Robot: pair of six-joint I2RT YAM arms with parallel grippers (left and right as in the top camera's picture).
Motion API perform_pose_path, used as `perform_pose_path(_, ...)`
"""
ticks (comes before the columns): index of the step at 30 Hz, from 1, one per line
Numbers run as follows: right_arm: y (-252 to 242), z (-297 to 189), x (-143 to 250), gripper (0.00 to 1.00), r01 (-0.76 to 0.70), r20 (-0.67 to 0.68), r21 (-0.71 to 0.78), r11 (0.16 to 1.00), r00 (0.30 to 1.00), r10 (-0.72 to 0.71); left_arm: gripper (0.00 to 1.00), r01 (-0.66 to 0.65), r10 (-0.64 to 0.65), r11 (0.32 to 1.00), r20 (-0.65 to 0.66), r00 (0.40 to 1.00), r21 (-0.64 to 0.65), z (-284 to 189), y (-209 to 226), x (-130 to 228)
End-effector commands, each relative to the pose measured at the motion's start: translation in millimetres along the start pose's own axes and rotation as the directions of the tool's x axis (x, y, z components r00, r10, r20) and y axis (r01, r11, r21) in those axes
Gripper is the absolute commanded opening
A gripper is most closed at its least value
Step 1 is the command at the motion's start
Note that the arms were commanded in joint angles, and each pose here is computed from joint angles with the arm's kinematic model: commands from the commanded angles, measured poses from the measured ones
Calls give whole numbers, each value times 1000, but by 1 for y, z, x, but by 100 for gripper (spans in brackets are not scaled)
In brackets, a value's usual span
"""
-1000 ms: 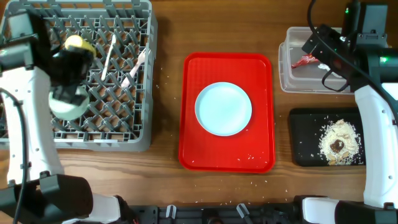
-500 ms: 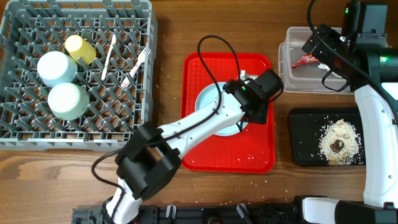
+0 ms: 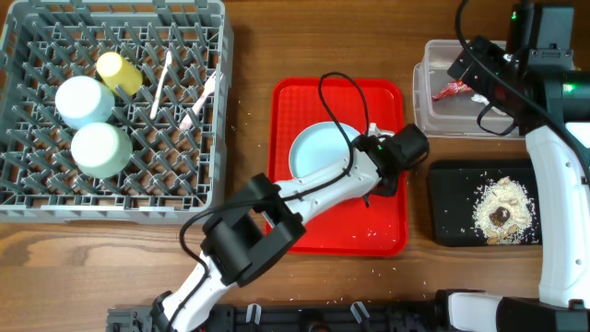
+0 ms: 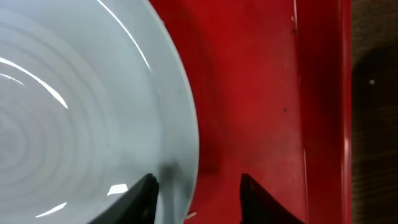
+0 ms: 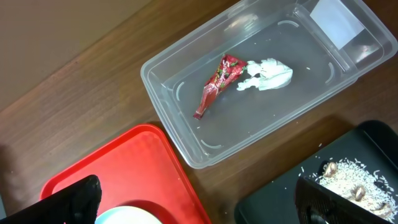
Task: Sort waste into correct bins and load items into the dishwasher rack
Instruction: 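Grasp the white plate edge on the red tray with the left gripper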
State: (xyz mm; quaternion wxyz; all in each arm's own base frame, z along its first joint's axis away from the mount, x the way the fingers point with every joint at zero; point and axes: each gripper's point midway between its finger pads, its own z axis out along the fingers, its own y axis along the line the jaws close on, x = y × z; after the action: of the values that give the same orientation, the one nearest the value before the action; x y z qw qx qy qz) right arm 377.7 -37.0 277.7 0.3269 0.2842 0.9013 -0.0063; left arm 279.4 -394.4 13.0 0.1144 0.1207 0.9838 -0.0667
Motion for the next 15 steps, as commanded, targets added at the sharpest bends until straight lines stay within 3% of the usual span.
perform_pose_path(1, -1, 3, -1, 100, 13, 3, 14, 1000, 1000, -13, 34, -10, 8, 998, -33, 999, -67, 28, 13, 12)
perform_pose_path(4, -1, 3, -1, 100, 13, 3, 14, 1000, 1000, -14, 4, -9, 7, 997, -31, 999, -70, 29, 14, 11)
perform_pose_path(7, -1, 3, -1, 100, 13, 3, 14, 1000, 1000, -13, 4, 2, -4, 998, -20, 1000, -64, 12, 16, 2)
perform_pose_path(10, -1, 3, -1, 100, 14, 3, 15, 1000, 1000, -14, 4, 76, -75, 997, 60, 995, -15, -49, 32, -35)
perform_pose_path(12, -1, 3, -1, 100, 14, 3, 14, 1000, 1000, -14, 4, 179, -182, 983, 152, 971, 35, -105, 69, -72)
perform_pose_path(15, -1, 3, -1, 100, 13, 3, 14, 1000, 1000, -13, 4, 121, -182, 954, 207, 961, 274, -184, 111, -110)
